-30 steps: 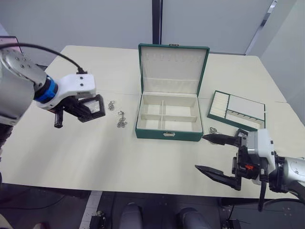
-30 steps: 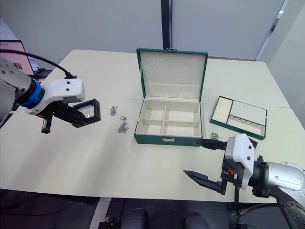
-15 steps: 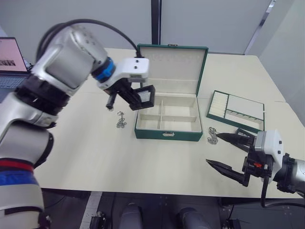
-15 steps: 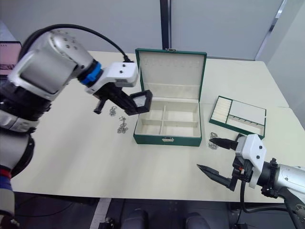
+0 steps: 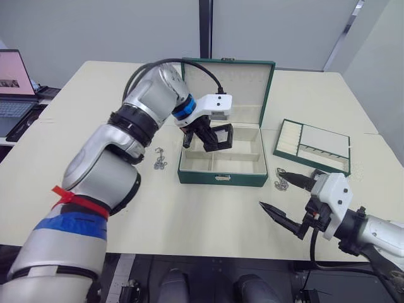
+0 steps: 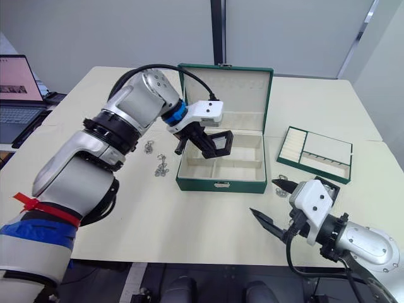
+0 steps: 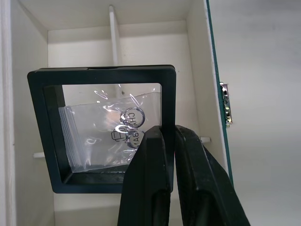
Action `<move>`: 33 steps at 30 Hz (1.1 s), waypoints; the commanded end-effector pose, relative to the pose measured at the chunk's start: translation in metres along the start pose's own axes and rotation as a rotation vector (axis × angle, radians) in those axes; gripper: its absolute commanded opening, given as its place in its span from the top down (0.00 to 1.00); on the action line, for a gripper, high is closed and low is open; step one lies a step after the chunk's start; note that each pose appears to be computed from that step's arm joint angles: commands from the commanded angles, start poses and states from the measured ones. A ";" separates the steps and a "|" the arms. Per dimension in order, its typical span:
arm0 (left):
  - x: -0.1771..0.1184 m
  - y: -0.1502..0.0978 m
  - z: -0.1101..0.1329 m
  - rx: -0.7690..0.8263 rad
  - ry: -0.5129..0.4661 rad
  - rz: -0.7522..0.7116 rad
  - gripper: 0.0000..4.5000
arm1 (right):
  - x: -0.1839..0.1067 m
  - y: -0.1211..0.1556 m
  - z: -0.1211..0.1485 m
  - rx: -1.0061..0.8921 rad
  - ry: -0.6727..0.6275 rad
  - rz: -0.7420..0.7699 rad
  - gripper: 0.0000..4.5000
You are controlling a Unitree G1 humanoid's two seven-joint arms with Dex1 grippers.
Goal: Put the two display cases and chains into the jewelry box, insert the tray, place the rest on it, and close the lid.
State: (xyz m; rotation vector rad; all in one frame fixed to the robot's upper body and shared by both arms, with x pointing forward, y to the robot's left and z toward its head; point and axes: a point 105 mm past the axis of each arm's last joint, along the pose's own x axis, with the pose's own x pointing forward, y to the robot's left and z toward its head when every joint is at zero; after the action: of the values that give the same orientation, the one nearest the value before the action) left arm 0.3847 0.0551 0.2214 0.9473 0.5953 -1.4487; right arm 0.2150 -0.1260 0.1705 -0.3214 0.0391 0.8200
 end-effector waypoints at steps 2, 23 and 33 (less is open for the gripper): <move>-0.004 0.008 0.017 0.029 -0.038 0.036 0.99 | 0.001 0.004 0.009 -0.048 -0.022 -0.025 0.00; 0.035 0.028 0.020 0.016 -0.018 0.182 0.99 | 0.000 0.009 0.007 -0.042 -0.001 -0.046 0.00; 0.041 0.030 0.012 0.015 0.010 0.203 0.99 | -0.004 -0.002 0.008 -0.038 0.027 -0.129 0.00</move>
State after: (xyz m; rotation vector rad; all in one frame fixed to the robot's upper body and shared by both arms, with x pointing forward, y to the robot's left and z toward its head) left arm 0.4134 0.0240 0.1882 0.9827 0.5255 -1.2732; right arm 0.2149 -0.1273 0.1662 -0.3503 0.0775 0.7167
